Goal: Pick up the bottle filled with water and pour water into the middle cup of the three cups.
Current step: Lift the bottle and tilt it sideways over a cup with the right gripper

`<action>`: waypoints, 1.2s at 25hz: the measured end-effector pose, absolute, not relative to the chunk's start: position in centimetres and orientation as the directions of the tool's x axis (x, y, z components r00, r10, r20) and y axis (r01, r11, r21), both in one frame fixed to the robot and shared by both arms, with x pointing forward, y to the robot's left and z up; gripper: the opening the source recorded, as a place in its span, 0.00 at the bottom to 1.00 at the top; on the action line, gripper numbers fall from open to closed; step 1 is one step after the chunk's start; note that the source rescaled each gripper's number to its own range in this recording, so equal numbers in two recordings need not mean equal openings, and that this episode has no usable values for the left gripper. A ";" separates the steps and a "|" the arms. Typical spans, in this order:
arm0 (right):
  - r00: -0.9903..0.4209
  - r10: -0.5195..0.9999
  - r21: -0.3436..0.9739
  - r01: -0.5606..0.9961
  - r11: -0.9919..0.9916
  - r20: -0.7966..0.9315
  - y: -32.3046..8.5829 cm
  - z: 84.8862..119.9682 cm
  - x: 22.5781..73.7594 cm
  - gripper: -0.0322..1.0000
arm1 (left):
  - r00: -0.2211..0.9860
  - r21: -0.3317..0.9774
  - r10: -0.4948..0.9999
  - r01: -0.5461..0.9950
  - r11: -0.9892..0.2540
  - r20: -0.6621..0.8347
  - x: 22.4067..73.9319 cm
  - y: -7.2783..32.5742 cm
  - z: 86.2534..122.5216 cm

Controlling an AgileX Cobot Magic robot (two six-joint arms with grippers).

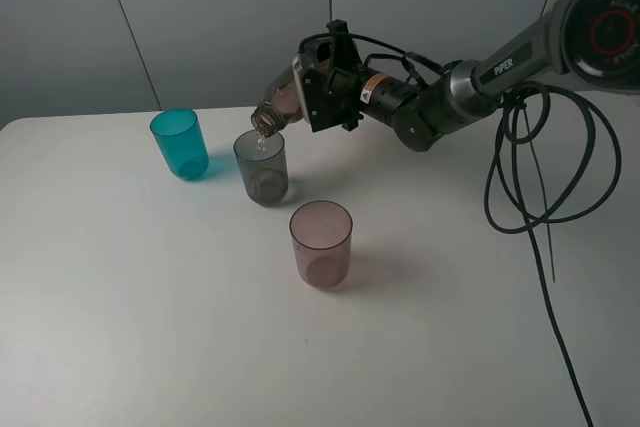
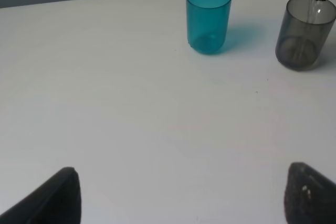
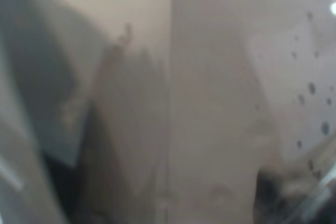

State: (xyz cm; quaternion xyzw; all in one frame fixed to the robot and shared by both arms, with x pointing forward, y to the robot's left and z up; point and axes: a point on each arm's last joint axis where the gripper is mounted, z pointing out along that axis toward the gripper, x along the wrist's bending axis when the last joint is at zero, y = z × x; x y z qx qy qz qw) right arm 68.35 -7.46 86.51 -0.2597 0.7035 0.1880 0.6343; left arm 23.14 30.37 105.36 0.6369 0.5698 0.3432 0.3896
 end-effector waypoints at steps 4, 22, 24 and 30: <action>-0.053 -0.137 -0.077 -0.605 0.793 -0.989 -7.5 86.5 68.4 0.03 | 0.115 0.888 0.993 0.458 -0.047 -0.007 23.1 30.4 105.4; -0.004 -0.162 -0.126 -0.606 0.785 -0.987 -7.4 86.7 68.4 0.03 | 0.115 0.888 0.993 0.458 -0.047 -0.007 23.1 30.4 105.4; 0.001 -0.167 -0.133 -0.607 0.784 -0.986 -7.4 86.7 68.4 0.03 | 0.115 0.888 0.993 0.458 -0.047 -0.007 23.1 30.4 105.4; 0.017 -0.168 -0.144 -0.607 0.782 -0.986 -7.4 86.8 68.4 0.03 | 0.116 0.888 0.993 0.458 -0.049 -0.005 23.1 30.4 105.4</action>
